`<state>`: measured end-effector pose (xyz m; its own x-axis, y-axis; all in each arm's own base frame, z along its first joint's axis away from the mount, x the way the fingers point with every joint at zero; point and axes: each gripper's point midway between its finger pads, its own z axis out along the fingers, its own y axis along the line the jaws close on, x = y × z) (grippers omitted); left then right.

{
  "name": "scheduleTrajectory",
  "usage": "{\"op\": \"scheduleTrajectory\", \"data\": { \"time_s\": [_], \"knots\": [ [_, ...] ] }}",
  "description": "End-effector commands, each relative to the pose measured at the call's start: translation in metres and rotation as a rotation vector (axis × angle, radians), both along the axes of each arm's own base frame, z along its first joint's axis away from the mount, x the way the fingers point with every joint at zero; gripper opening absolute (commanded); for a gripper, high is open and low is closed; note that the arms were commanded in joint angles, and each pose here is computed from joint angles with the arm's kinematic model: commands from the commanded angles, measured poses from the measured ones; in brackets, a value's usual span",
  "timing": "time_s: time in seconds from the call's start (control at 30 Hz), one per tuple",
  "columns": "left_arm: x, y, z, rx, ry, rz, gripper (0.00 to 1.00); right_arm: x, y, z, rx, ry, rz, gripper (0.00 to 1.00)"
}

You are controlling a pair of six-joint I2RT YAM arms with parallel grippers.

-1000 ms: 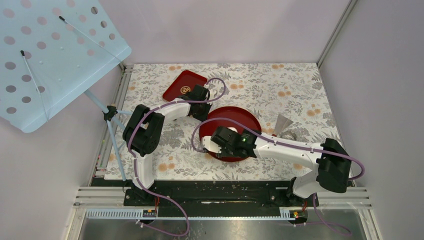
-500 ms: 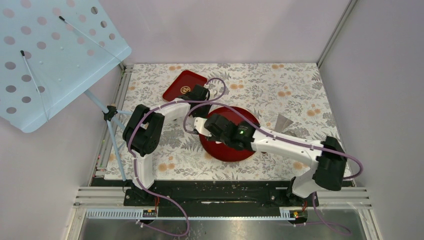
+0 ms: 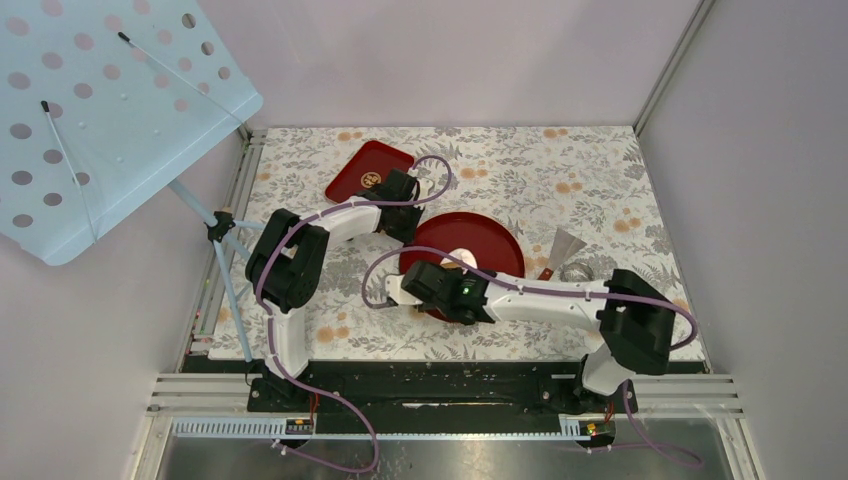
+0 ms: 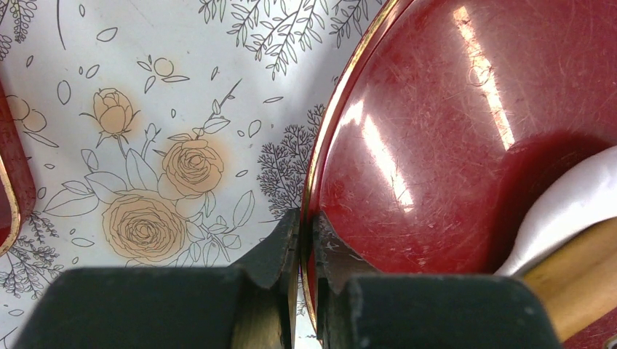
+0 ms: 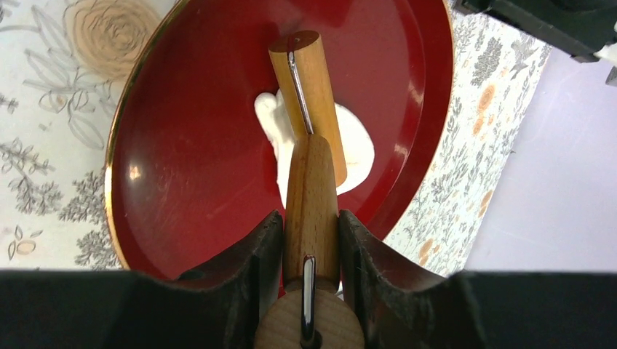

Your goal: Roll out the dumpling wrappers from the dough

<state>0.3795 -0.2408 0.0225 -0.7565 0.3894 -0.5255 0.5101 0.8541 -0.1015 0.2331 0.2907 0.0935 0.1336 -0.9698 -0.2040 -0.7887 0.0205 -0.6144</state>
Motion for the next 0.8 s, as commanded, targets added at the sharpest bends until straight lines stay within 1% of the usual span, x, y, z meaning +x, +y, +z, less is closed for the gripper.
{"op": "scheduleTrajectory", "data": {
  "time_s": [0.0,0.33,0.53,0.67,0.77],
  "knots": [
    [-0.008,0.009,-0.017,0.065,0.037,-0.014,0.0,-0.038,-0.035,-0.026,-0.104,0.154,0.063,0.0],
    [-0.007,0.01,-0.017,0.066,0.036,-0.009,0.0,-0.068,-0.066,-0.043,-0.218,0.238,0.122,0.0],
    [-0.007,0.01,-0.017,0.067,0.037,-0.01,0.0,-0.081,-0.078,-0.038,-0.236,0.284,0.141,0.0],
    [-0.007,0.01,-0.017,0.067,0.037,-0.009,0.0,-0.085,-0.086,-0.036,-0.259,0.292,0.144,0.0],
    [-0.007,0.01,-0.017,0.066,0.037,-0.01,0.0,-0.081,-0.085,-0.026,-0.244,0.264,0.138,0.0]
  ]
}}
